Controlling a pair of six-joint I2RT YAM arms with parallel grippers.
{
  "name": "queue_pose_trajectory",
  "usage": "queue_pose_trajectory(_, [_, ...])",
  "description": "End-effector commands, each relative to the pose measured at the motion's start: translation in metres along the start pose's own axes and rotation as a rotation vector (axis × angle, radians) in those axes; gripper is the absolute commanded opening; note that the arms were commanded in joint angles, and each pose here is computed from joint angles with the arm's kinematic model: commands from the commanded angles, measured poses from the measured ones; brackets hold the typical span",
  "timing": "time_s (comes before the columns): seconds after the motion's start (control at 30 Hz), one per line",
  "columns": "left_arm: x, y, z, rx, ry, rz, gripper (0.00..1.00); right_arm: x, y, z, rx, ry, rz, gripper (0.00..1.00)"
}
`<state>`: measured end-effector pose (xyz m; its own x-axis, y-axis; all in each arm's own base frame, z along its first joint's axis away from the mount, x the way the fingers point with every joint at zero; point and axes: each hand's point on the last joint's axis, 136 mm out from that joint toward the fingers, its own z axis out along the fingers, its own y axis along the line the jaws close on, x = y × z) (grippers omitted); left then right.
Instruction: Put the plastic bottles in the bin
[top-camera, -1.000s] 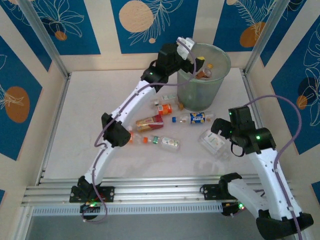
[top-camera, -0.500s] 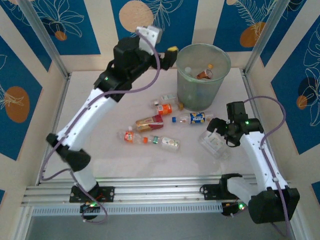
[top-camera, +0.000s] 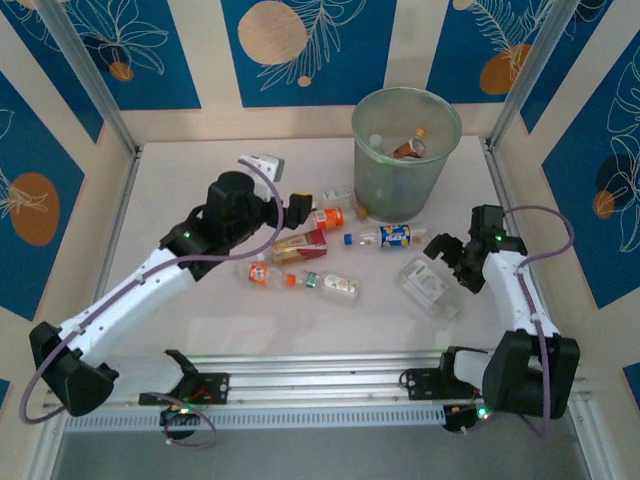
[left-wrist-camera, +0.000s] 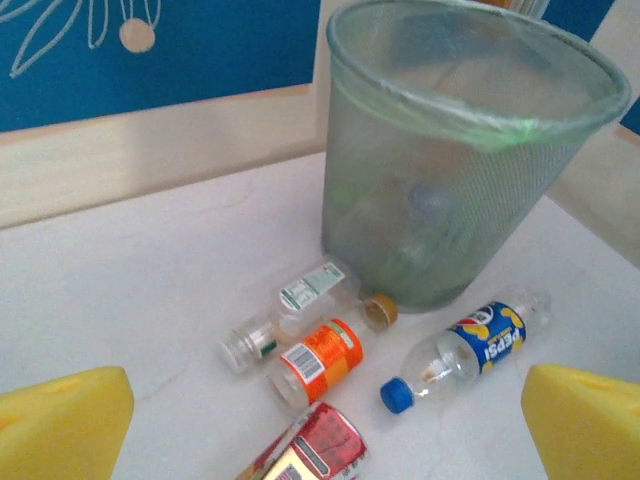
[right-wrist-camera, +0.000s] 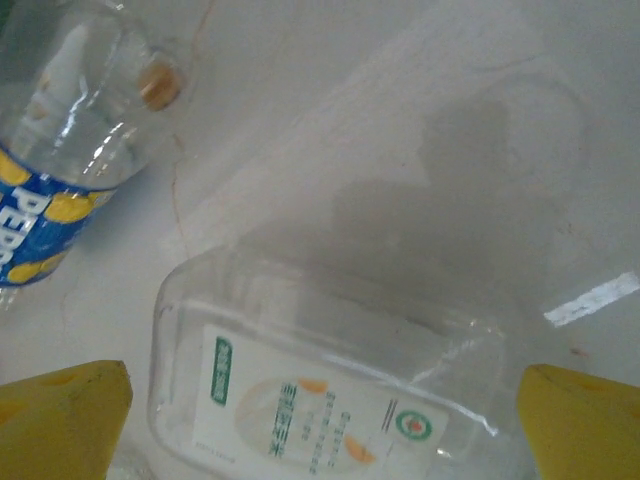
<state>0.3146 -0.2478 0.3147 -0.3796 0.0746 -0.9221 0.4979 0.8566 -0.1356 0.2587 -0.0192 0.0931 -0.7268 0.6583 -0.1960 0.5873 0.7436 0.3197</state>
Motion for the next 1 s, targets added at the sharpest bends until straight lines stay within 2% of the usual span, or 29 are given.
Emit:
queue_pose_trajectory(0.0, [0.02, -0.027, 0.006, 0.096, 0.01, 0.045, 1.0, -0.009, 0.008, 0.012, -0.069, 0.015, 0.009, 0.99])
queue_pose_trajectory(0.17, [0.054, -0.062, 0.016, 0.177, 0.046, 0.146, 1.0, 0.0, 0.003, 0.033, -0.075, 0.098, 0.054, 0.99])
queue_pose_trajectory(0.3, [0.071, -0.07, 0.024, 0.176, 0.084, 0.144, 0.99, 0.016, 0.003, 0.039, -0.095, 0.13, 0.095, 0.99])
queue_pose_trajectory(0.67, [0.076, -0.072, 0.028, 0.174, 0.096, 0.175, 1.0, 0.055, 0.025, 0.029, -0.166, 0.16, 0.15, 0.99])
queue_pose_trajectory(0.97, [0.079, -0.076, 0.035, 0.19, 0.107, 0.161, 0.99, 0.089, 0.057, 0.029, -0.232, 0.212, 0.116, 0.99])
